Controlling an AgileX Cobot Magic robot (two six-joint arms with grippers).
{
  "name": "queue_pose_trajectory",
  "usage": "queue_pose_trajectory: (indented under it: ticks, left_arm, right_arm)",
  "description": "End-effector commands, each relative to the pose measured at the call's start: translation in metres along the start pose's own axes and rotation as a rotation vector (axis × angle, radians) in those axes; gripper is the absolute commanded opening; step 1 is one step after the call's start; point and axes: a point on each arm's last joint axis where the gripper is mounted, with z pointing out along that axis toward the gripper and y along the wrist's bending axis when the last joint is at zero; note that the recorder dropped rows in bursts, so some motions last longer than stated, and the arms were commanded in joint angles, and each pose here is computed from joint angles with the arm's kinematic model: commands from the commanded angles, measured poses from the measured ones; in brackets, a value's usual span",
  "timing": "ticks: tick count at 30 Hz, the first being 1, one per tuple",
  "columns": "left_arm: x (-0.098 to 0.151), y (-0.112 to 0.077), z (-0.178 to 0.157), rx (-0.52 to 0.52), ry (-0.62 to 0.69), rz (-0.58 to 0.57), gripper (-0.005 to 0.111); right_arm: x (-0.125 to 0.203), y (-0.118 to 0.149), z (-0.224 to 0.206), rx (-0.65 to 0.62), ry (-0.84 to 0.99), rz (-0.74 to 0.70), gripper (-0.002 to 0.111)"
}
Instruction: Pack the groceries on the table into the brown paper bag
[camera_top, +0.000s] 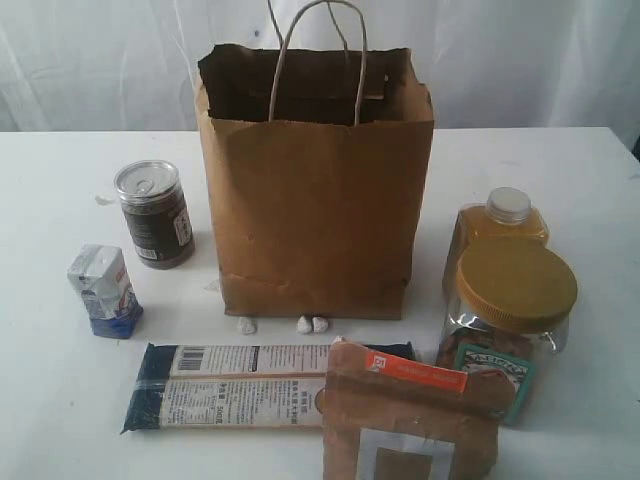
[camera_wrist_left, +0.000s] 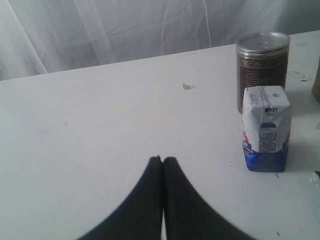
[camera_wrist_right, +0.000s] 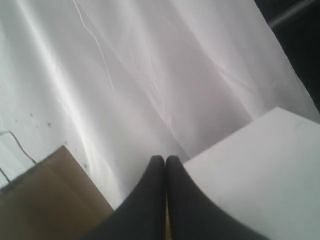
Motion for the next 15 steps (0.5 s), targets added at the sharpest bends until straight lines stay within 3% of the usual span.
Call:
queue_pose_trajectory:
  ticks: [1, 4, 8, 12, 15]
  left_arm:
    - [0.001, 0.0, 0.0, -0.001, -0.004, -0.009, 0.0]
    - [0.001, 0.0, 0.0, -0.001, -0.004, -0.009, 0.0]
    - [0.001, 0.0, 0.0, -0.001, -0.004, -0.009, 0.0]
    - [0.001, 0.0, 0.0, -0.001, -0.004, -0.009, 0.0]
    - [0.001, 0.0, 0.0, -0.001, -0.004, -0.009, 0.0]
  right_arm:
    - [-0.01, 0.003, -0.001, -0.04, -0.114, 0.073, 0.0]
    - [-0.014, 0.006, -0.001, -0.054, -0.12, 0.105, 0.0]
    - [-0.037, 0.024, -0.004, -0.034, -0.02, 0.038, 0.0]
    - [-0.064, 0.042, -0.013, -0.023, 0.028, -0.176, 0.0]
    - [-0.083, 0.058, -0.017, -0.024, 0.162, -0.317, 0.0]
